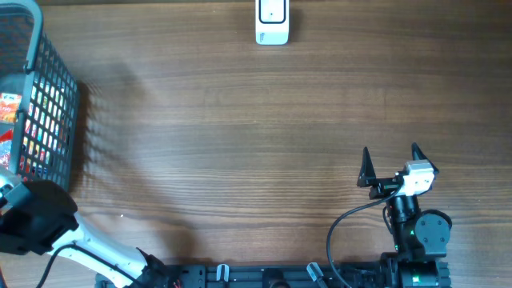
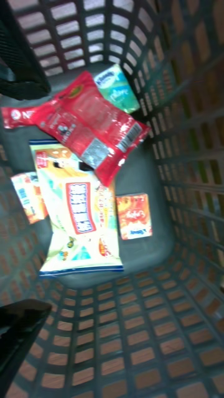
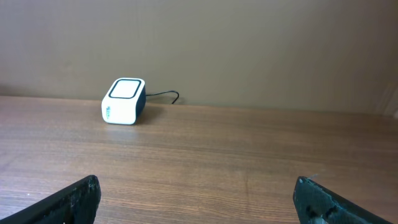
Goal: Scan the item barcode
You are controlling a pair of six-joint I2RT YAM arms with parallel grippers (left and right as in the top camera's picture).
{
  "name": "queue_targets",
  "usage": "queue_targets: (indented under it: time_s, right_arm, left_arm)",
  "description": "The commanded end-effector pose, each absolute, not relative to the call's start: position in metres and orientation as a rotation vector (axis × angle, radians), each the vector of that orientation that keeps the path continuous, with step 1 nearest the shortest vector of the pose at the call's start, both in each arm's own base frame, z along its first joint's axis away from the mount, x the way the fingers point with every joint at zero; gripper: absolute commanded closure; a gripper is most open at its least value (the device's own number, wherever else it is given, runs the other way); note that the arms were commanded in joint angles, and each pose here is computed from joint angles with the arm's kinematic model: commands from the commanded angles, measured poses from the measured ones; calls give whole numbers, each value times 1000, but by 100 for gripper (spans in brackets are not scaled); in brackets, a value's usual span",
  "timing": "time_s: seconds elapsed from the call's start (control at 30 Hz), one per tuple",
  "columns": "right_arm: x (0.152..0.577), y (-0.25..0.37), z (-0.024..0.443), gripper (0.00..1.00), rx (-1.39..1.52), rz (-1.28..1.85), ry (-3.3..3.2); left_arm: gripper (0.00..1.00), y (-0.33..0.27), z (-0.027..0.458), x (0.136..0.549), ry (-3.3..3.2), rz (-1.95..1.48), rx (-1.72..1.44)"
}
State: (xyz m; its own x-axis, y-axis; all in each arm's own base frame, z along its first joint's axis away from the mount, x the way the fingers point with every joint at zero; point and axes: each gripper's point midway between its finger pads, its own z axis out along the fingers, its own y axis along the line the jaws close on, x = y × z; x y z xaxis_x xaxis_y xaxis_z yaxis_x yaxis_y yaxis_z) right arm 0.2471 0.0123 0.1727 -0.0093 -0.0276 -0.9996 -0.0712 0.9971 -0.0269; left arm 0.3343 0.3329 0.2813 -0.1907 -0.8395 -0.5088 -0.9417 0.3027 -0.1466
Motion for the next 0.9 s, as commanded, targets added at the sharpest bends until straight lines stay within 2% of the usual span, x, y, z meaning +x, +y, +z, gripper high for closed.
queue_targets:
  time_s: [0.0, 0.5, 0.87]
  right_arm:
    - [247, 11, 174, 0, -63, 33, 1574]
    - [247, 11, 174, 0, -63, 33, 1574]
    - [247, 11, 174, 0, -63, 33, 1573]
  left_arm:
    - [0, 342, 278, 337, 2050, 290, -1597]
    - [0, 356, 185, 341, 2244, 320, -1730]
    - [1, 370, 144, 317, 2316, 361, -1850]
